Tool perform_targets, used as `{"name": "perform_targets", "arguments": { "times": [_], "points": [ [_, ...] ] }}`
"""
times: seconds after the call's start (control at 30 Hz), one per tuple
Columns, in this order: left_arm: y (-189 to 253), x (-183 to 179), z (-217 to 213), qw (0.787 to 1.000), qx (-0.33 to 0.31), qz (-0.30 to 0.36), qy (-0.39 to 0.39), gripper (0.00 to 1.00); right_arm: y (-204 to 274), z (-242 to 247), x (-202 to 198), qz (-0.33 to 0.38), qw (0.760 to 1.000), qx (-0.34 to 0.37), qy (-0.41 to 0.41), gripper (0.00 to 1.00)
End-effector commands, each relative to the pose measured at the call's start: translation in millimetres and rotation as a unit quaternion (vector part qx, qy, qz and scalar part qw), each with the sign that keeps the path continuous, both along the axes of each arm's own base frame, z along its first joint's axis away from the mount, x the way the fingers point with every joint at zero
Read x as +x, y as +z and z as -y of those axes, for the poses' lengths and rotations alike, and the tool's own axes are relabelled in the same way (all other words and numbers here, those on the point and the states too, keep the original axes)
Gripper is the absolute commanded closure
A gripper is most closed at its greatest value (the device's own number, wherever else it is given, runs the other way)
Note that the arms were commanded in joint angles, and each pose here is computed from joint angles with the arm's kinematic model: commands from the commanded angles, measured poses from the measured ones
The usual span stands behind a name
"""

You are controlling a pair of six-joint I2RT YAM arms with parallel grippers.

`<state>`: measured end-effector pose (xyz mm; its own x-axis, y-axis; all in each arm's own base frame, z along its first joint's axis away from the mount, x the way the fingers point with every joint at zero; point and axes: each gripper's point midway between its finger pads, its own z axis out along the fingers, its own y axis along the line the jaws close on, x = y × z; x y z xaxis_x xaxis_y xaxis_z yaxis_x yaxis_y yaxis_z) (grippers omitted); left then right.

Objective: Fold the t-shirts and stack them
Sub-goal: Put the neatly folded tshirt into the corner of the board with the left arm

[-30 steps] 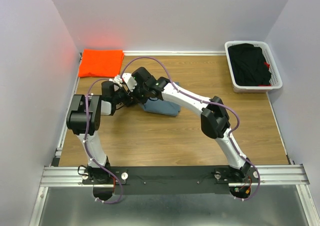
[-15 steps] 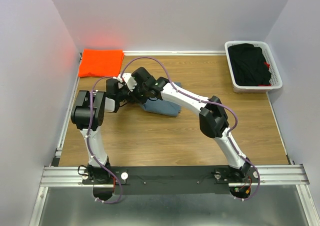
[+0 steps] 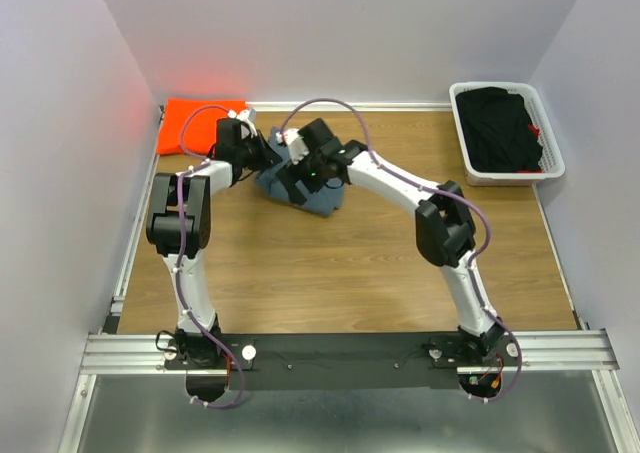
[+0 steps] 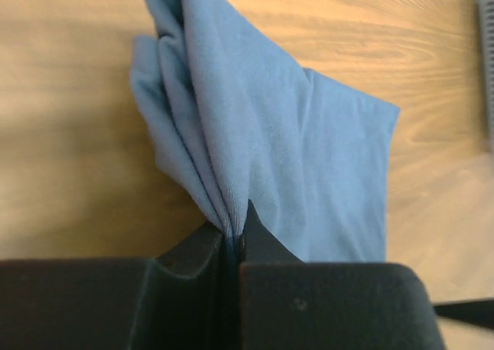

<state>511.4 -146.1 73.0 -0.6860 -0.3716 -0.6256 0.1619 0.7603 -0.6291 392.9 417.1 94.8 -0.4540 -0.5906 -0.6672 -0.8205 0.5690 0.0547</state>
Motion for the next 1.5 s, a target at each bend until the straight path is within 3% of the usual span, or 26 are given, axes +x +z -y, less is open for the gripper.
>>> {"name": "perform_targets", "arguments": {
  "times": [0.0,0.17,0.2,0.5,0.67,0.87,1.23,1.47],
  "points": [
    [7.8,37.0,-29.9,0.992,0.124,0.031,0.007,1.00,50.8,35.9,17.6,0.017,0.998,0.036,-0.038,0.00],
    [26.8,73.7,-49.3,0.979,0.197,0.055,-0.012,1.00,52.3,85.0,29.1,0.014,0.996,0.024,-0.080,0.00],
    [49.2,90.3,-54.4,0.975,0.209,0.080,-0.002,1.00,58.1,92.3,29.3,0.017,0.996,0.026,-0.086,0.00],
    [98.9,134.1,-91.5,0.958,0.254,0.133,-0.006,1.00,49.8,122.2,22.2,0.014,0.995,0.003,-0.097,0.00],
    [124.5,141.9,-105.7,0.937,0.309,0.164,-0.003,1.00,47.3,123.5,20.1,0.010,0.995,0.003,-0.095,0.00],
    [151.8,141.9,-130.6,0.924,0.333,0.189,0.003,1.00,47.2,123.9,20.4,0.010,0.995,0.002,-0.097,0.00],
    [203.9,130.7,-130.1,0.910,0.341,0.235,0.003,1.00,45.7,123.7,20.3,0.007,0.995,0.002,-0.099,0.00],
    [211.6,126.6,-130.4,0.908,0.345,0.239,0.002,1.00,44.4,121.3,20.8,0.004,0.995,0.005,-0.097,0.00]
  ]
}}
